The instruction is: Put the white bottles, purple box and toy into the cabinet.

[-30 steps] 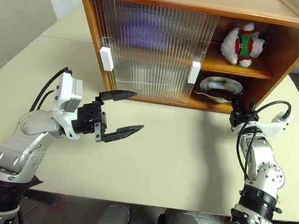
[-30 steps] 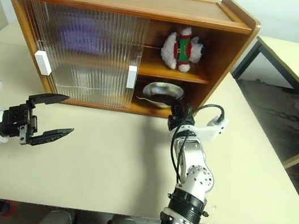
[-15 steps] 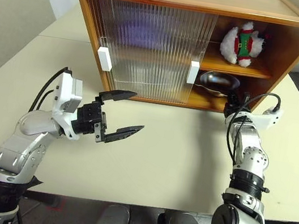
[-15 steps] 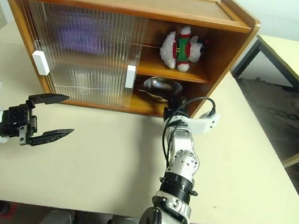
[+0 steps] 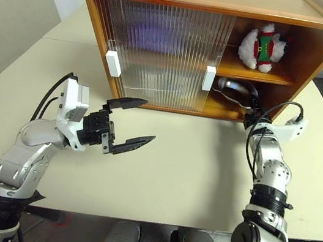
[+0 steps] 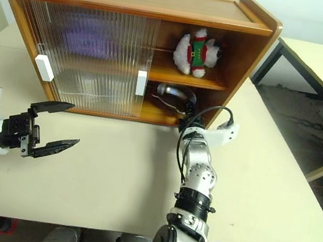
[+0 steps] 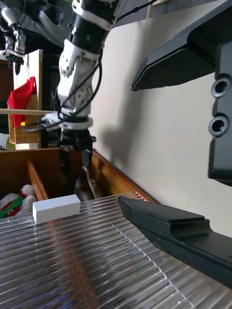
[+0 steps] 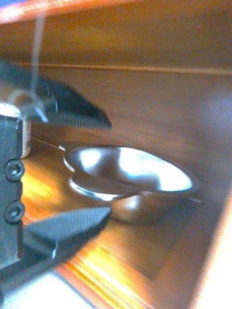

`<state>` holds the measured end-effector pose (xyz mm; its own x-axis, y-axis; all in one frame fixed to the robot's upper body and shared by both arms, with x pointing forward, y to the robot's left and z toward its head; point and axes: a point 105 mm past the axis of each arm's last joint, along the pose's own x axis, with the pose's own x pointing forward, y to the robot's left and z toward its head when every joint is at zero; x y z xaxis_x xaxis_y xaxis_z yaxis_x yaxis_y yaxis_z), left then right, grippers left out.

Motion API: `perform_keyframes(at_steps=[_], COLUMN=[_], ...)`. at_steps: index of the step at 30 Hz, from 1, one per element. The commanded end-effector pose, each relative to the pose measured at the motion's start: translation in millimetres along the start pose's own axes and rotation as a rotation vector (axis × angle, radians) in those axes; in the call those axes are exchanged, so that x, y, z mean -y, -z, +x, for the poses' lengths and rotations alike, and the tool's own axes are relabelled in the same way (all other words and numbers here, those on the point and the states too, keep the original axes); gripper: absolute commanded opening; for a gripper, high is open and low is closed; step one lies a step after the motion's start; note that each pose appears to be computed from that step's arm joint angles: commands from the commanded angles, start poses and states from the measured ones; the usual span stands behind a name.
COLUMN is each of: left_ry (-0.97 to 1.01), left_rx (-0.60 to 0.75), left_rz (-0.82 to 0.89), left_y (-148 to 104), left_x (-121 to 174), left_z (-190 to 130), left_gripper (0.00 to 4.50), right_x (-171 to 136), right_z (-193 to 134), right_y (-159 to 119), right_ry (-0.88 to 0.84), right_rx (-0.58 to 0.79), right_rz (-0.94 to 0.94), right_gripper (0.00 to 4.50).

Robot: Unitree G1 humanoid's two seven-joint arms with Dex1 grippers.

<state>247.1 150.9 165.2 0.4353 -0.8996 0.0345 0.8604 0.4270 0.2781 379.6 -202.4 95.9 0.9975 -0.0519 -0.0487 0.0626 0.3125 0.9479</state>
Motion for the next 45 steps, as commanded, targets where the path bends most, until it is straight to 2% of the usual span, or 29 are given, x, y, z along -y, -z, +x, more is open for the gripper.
perform_keyframes(at_steps=[1,6,9,12,14,17,21,24,28,32,40,45], left_ry=[0.018,0.022,0.03,0.033,0.027,0.012,-0.006,-0.017,-0.03,-0.035,-0.04,-0.045], left_rx=[-0.012,-0.012,-0.007,-0.004,-0.001,-0.003,-0.018,-0.035,-0.044,-0.051,-0.058,-0.057], left_rz=[0.004,0.004,0.004,-0.011,-0.024,-0.026,-0.031,-0.032,-0.031,-0.031,-0.029,-0.026], left_y=[1,2,2,2,2,2,5,7,7,8,9,9], left_x=[3,2,2,3,4,5,5,3,1,1,0,-1], left_z=[0,0,1,2,1,-2,-9,-14,-19,-20,-20,-20], left_gripper=[4.5,4.5,4.5,4.5,4.5,4.5,4.5,4.5,4.5,4.5,4.5,4.5], right_x=[-5,-3,-4,-29,-35,-37,-57,-68,-83,-99,-106,-112], right_z=[-15,-39,-66,-91,-98,-101,-109,-114,-103,-87,-73,-56], right_y=[-2,-2,20,48,58,64,75,84,96,110,134,141], right_ry=[-0.044,-0.089,-0.196,-0.432,-0.515,-0.589,-0.773,-0.882,-0.931,-0.924,-0.924,-0.876], right_rx=[-0.05,-0.127,-0.288,-0.395,-0.442,-0.462,-0.477,-0.491,-0.47,-0.446,-0.493,-0.454], right_rz=[-0.117,-0.247,-0.445,-0.505,-0.555,-0.659,-0.763,-0.789,-0.81,-0.808,-0.83,-0.859], right_gripper=[4.48,4.48,4.48,3.5,2.74,1.61,0.09,0.04,0.04,0.04,0.04,0.04])
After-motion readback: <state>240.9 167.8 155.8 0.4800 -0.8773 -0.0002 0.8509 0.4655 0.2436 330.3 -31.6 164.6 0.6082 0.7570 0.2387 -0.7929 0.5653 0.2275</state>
